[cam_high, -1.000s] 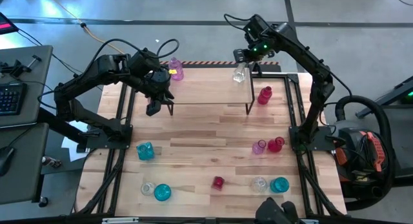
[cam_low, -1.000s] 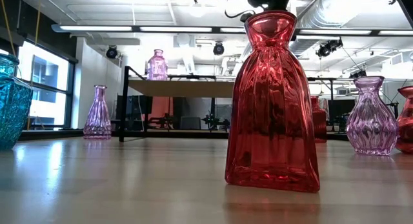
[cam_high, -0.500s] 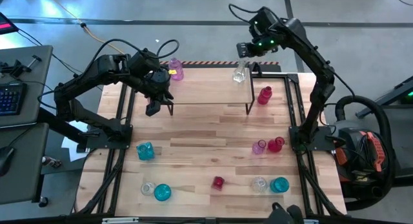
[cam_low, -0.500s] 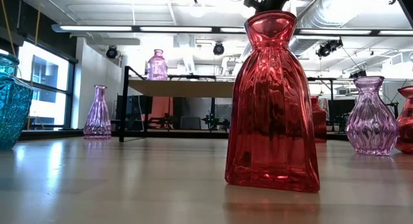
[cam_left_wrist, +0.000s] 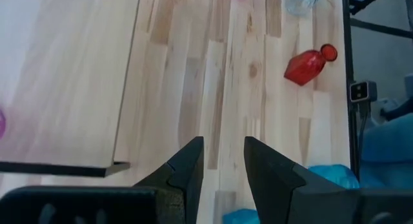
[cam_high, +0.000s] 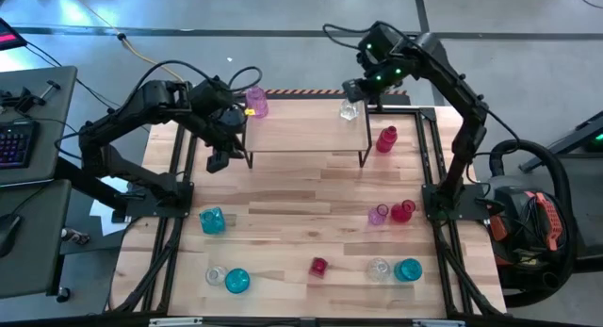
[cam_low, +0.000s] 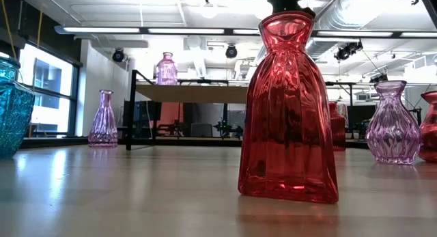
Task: Sort vases onto shelf
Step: Put the top right red vase on the shelf
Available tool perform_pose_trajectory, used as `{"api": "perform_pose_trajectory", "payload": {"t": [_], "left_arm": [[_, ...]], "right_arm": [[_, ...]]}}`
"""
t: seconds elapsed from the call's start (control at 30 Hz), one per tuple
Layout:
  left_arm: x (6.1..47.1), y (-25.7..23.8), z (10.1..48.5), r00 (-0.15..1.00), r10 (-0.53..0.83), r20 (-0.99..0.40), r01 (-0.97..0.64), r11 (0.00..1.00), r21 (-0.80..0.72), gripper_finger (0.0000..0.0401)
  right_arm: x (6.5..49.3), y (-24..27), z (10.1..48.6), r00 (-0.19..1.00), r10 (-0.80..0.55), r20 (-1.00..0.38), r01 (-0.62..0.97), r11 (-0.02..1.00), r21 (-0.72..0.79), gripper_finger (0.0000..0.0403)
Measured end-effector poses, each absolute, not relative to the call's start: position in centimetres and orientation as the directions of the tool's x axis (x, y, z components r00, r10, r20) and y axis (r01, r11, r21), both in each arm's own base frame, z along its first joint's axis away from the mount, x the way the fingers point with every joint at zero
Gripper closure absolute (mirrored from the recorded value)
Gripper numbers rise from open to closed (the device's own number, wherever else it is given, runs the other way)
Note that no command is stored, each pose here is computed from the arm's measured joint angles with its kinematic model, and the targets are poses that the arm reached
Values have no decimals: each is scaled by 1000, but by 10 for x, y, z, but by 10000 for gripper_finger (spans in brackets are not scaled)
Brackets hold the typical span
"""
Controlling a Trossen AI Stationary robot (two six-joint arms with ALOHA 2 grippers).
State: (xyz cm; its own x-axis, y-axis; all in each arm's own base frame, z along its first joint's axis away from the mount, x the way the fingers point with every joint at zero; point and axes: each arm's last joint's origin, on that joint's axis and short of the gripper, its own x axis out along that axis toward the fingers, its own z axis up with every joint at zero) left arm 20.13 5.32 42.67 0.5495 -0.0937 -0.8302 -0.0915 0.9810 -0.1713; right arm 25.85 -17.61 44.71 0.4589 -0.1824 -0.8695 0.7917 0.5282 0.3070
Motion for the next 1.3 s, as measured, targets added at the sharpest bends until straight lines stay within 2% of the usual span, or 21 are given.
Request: {"api": "perform_pose_trajectory", "payload": {"t": [0.27, 0.43, 0.83, 0.97, 1.3], "left_arm": [[193, 51, 402, 485, -113, -867, -150, 966, -210, 298], [184, 48, 397, 492, -111, -864, -180, 958, -225, 298], [177, 46, 404, 576, -84, -813, -192, 953, -235, 298], [177, 46, 404, 573, -85, -815, -192, 953, -235, 298], [177, 46, 404, 572, -83, -816, -185, 956, -227, 298]], "right_arm": [[267, -160, 448, 453, -190, -871, 769, 577, 274, 344], [252, -152, 462, 481, -224, -847, 765, 579, 281, 344], [195, -124, 502, 487, -459, -743, 828, 512, 226, 344], [183, -119, 509, 472, -519, -713, 853, 474, 219, 344], [173, -115, 514, 448, -571, -688, 858, 491, 151, 339]]}}
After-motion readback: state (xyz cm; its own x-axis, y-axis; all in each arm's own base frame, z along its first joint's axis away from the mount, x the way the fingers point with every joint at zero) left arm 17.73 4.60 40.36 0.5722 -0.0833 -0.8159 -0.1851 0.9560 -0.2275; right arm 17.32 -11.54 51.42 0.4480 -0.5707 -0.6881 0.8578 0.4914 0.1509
